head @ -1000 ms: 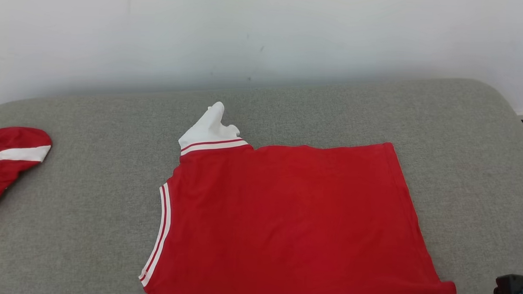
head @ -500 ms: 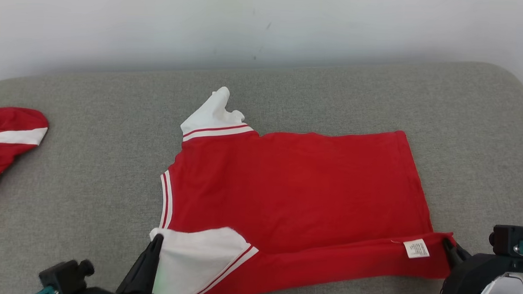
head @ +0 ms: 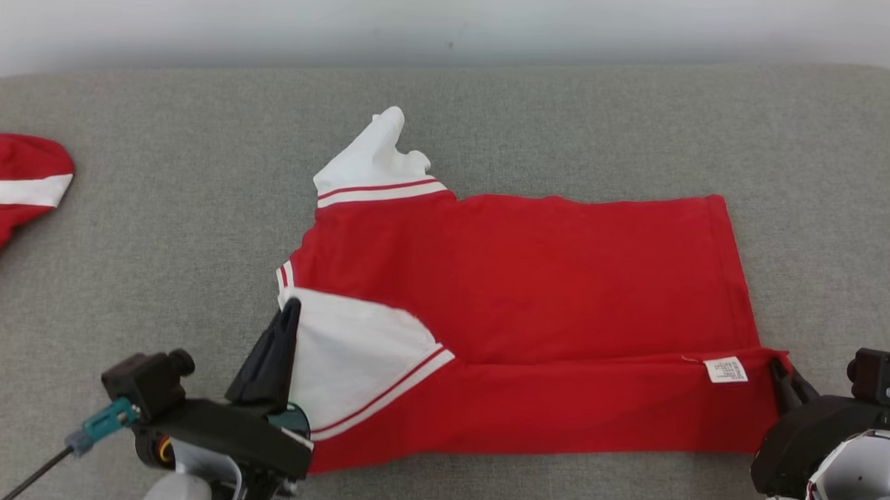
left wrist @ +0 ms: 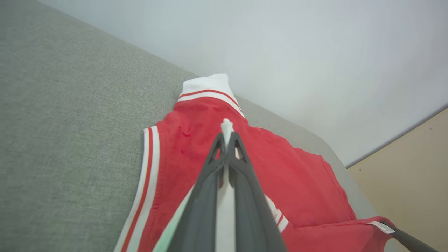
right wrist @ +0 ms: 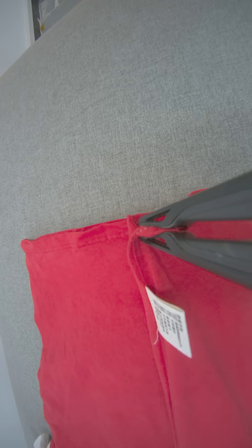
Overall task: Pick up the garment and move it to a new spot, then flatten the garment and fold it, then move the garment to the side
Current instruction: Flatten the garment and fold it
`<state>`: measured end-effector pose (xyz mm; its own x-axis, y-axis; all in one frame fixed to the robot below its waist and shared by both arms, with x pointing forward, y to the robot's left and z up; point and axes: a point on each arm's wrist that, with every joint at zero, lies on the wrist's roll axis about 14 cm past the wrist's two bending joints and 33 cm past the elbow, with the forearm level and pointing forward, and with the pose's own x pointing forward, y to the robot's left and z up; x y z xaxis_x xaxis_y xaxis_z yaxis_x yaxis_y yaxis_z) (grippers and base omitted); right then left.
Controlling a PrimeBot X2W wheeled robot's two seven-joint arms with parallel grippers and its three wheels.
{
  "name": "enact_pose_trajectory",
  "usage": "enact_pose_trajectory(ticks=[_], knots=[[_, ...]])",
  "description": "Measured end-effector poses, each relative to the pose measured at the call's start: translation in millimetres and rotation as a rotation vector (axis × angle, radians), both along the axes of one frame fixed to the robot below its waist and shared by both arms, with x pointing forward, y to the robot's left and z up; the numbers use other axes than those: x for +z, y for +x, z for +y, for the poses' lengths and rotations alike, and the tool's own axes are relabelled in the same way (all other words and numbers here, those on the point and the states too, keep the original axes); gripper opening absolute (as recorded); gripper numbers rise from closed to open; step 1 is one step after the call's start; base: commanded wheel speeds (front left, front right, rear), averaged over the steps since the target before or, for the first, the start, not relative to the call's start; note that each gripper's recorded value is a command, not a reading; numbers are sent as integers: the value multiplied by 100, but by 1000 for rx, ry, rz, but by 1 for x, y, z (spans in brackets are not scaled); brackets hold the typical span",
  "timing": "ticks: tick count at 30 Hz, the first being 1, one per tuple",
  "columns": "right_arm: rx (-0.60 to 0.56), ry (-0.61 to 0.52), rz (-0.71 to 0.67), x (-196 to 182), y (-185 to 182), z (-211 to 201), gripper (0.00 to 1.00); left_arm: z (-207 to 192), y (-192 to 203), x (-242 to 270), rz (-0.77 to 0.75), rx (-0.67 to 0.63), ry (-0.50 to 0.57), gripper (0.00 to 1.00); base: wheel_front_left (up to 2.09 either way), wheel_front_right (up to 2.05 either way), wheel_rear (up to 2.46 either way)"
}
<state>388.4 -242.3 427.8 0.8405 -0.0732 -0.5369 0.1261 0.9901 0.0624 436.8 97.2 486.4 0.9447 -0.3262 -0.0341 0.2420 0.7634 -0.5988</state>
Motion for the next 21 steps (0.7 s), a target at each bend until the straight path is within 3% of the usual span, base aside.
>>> enact_pose_trajectory(ticks=[8, 9, 10, 21], knots=[[-8, 6, 1, -10, 8, 1, 0, 0, 20, -8, 4, 6, 53, 0, 0, 0, 0], [-9, 7, -2, -11, 9, 1, 23, 1, 22, -11, 13, 11, 59, 25, 0, 0, 0], [-13, 2, -13, -10, 11, 0, 100, 2, 23, -14, 21, 17, 65, 100, 0, 0, 0], [-54, 11, -182, 21, 25, -10, 100, 24, 14, -18, -20, 92, 171, 100, 0, 0, 0]])
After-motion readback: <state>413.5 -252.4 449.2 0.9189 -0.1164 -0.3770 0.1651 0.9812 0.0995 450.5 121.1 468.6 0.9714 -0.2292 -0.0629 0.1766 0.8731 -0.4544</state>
